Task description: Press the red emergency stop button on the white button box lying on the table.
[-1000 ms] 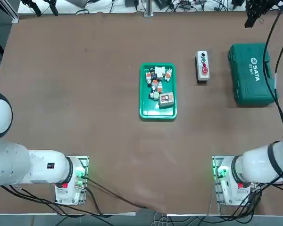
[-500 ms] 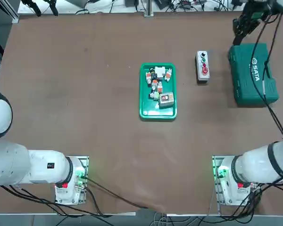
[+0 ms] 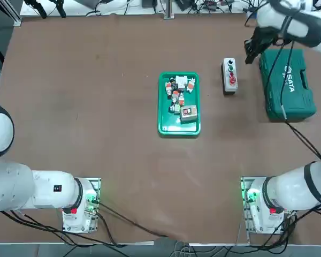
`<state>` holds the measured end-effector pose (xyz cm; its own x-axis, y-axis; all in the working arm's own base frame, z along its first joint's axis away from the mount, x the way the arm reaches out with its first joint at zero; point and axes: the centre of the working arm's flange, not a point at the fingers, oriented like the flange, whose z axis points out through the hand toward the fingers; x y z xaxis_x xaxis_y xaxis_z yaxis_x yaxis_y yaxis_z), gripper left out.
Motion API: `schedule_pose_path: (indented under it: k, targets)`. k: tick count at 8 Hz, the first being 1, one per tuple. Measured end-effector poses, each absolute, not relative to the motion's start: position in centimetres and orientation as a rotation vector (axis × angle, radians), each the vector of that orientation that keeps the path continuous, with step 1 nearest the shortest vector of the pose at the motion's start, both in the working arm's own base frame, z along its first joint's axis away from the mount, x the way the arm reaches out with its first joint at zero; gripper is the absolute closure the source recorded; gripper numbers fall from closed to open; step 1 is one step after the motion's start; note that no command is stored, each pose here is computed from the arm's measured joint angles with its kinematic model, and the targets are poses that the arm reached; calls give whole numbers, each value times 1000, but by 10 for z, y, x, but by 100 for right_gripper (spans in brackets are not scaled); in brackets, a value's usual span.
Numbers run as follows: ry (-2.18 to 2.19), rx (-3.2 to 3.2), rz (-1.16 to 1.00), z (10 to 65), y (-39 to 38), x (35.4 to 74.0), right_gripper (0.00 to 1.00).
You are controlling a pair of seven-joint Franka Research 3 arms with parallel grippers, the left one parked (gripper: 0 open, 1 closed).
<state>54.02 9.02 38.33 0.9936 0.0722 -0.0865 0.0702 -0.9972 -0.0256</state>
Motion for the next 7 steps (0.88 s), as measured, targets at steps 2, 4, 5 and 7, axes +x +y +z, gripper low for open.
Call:
schedule_pose_path:
  k: [2, 4, 5, 7]
  targets:
    - [-80, -3113, 22, 354, 106, 530, 98]
    - [-84, -3111, -10, 331, 119, 523, 98]
    - [-81, -3112, -7, 324, 119, 522, 98]
    - [-78, -3111, -16, 315, 119, 524, 98]
